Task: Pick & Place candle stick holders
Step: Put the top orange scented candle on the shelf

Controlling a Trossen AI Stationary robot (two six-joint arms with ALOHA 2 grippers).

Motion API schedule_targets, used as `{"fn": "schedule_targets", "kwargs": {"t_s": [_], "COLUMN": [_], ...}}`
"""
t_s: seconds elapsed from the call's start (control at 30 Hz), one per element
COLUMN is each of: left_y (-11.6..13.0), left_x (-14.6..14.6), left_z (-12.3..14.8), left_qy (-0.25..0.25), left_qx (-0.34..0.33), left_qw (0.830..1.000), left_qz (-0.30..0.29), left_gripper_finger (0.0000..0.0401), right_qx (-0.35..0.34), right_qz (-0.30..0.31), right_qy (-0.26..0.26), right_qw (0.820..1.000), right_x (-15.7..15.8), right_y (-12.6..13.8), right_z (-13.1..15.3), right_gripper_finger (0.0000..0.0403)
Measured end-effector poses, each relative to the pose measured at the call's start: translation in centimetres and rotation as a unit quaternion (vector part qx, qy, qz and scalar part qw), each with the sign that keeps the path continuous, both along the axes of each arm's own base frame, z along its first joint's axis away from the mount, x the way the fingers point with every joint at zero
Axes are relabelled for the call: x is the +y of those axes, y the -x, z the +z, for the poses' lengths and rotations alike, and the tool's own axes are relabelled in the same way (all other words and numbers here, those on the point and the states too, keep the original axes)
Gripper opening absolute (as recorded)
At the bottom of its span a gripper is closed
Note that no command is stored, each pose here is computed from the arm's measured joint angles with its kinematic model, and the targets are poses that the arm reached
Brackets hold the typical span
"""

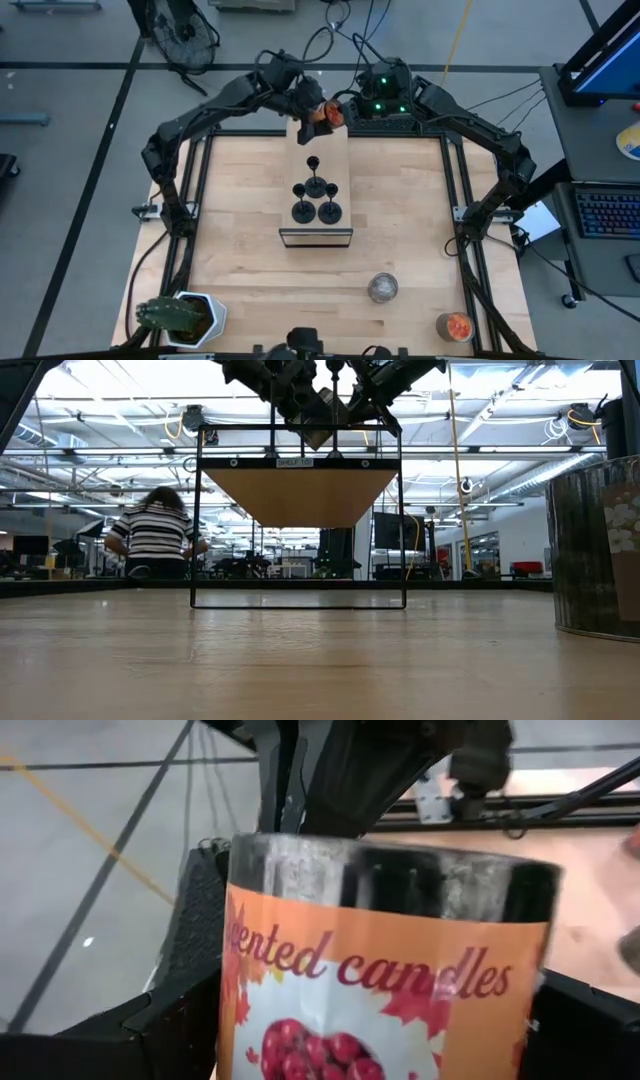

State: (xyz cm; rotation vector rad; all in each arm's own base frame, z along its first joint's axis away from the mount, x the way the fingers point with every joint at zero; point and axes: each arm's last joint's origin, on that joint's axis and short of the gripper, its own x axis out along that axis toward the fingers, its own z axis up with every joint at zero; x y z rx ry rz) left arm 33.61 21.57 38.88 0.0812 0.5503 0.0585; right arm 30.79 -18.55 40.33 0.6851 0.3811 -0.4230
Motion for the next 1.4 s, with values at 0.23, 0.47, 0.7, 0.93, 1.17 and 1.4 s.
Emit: {"fn": "schedule_targets", "kwargs": {"t_s": [0.23, 0.47, 0.7, 0.93, 1.17, 1.4], "left_y": [-0.7, -0.9, -0.9, -0.9, -1.0, -0.9], "left_x": [-0.9, -1.2, -1.2, -1.2, -1.4, -1.5], "left_z": [-0.1, -0.1, -0.1, -0.1, -0.2, -0.3], "left_qy": [-0.061, -0.064, -0.067, -0.067, -0.057, -0.051], "left_qx": [0.027, 0.029, 0.03, 0.033, 0.03, 0.039], "left_qw": [0.997, 0.997, 0.997, 0.997, 0.997, 0.997], "left_qz": [0.025, 0.032, 0.032, 0.033, 0.029, 0.031], "left_gripper_finger": [0.0395, 0.0395, 0.0395, 0.0351, 0.0349, 0.0349], "right_qx": [-0.001, -0.001, -0.001, -0.002, 0.001, 0.004], "right_qz": [-0.002, 0.0, 0.0, 0.0, 0.0, 0.004], "right_qy": [-0.001, -0.004, -0.003, -0.003, -0.005, 0.002], "right_qw": [1.0, 1.0, 1.0, 1.0, 1.0, 1.0], "right_x": [0.0, 0.2, 0.3, 0.3, 0.3, 0.3], "right_y": [0.0, -0.1, -0.1, -0.1, -0.1, -0.1], "right_z": [0.0, 0.0, 0.0, 0.0, 0.0, 0.0], "right_gripper_finger": [0.0, 0.0, 0.0, 0.0, 0.0, 0.0]}}
